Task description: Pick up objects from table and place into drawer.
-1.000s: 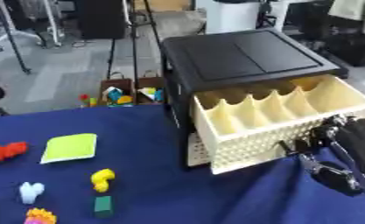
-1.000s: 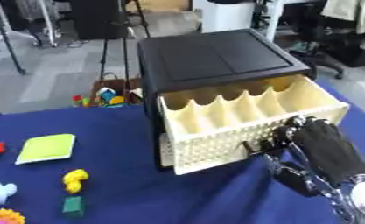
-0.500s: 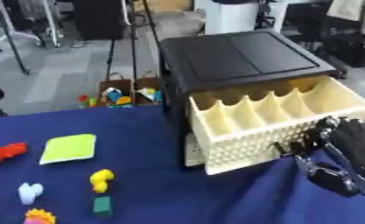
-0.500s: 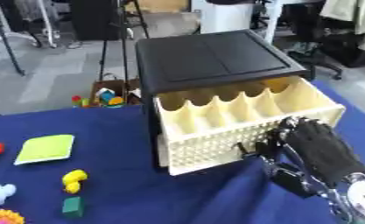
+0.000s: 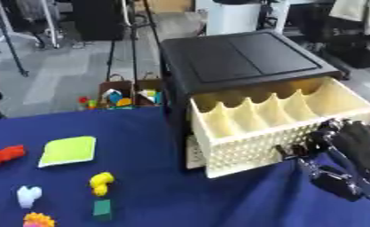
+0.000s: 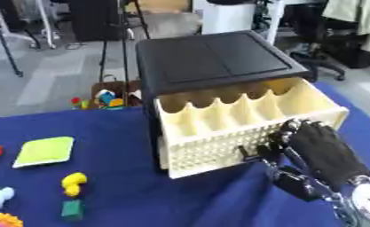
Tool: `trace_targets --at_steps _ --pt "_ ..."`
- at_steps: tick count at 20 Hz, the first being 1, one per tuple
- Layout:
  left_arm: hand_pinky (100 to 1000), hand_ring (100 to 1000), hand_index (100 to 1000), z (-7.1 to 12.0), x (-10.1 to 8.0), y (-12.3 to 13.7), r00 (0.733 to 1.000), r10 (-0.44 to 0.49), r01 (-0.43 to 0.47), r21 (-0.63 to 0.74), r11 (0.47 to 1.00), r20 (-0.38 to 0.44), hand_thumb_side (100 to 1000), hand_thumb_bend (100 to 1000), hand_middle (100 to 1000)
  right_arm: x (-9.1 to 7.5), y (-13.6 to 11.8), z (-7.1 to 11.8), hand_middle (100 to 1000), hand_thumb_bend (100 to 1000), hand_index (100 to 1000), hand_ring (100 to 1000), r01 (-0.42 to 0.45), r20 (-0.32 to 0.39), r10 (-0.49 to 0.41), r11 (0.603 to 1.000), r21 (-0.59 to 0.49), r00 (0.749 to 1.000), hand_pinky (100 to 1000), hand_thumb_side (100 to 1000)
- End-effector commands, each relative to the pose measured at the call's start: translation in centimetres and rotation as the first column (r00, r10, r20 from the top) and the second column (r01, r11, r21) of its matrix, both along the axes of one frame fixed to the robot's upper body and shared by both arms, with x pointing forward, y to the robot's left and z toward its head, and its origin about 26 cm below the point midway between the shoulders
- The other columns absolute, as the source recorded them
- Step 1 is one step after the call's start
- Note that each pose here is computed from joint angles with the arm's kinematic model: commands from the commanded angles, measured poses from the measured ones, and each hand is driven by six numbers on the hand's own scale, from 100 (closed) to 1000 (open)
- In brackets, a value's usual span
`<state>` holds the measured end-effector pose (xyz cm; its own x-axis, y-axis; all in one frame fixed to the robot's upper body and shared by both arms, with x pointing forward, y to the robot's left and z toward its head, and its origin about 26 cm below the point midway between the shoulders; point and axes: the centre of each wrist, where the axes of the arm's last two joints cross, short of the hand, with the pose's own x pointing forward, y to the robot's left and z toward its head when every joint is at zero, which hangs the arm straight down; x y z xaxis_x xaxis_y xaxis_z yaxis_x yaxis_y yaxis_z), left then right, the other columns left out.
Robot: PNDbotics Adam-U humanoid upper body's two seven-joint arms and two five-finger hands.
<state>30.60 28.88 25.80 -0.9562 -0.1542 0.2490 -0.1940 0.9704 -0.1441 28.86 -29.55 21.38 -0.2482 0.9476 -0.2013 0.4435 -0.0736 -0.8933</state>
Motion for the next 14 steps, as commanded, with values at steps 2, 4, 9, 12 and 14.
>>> trace_targets --at_steps 2,4,9,12,14 --pt "689 780 856 0.8 -0.3 0.1 1.0 0.001 -0.001 0.012 1.0 0.027 1000 345 821 -0.1 0.1 0.5 222 243 256 333 -0.019 0.004 0.019 1.0 -0.017 1.0 304 216" --pt "689 780 856 0.8 -0.3 0.1 1.0 0.003 -0.003 0.012 1.0 0.027 1000 344 821 -0.1 0.0 0.5 222 241 257 334 -0.012 0.005 0.012 1.0 -0.017 1.0 305 217" --pt "689 780 857 0.8 -0.3 0.2 1.0 0.006 -0.007 0.012 1.0 0.029 1000 345 821 -0.4 -0.7 0.1 222 240 257 335 0.04 0.006 -0.04 0.999 -0.012 0.999 306 217" --pt "689 780 857 0.8 -0.3 0.2 1.0 0.006 -0.006 0.011 1.0 0.03 1000 345 821 -0.6 -1.0 -0.3 221 243 256 333 0.061 -0.001 -0.061 0.998 -0.008 0.998 307 215" --pt "689 780 857 0.8 -0.3 0.2 1.0 0.005 -0.006 0.012 1.0 0.03 1000 345 820 -0.6 -1.1 -0.4 221 244 256 333 0.071 -0.005 -0.071 0.997 -0.007 0.997 307 214"
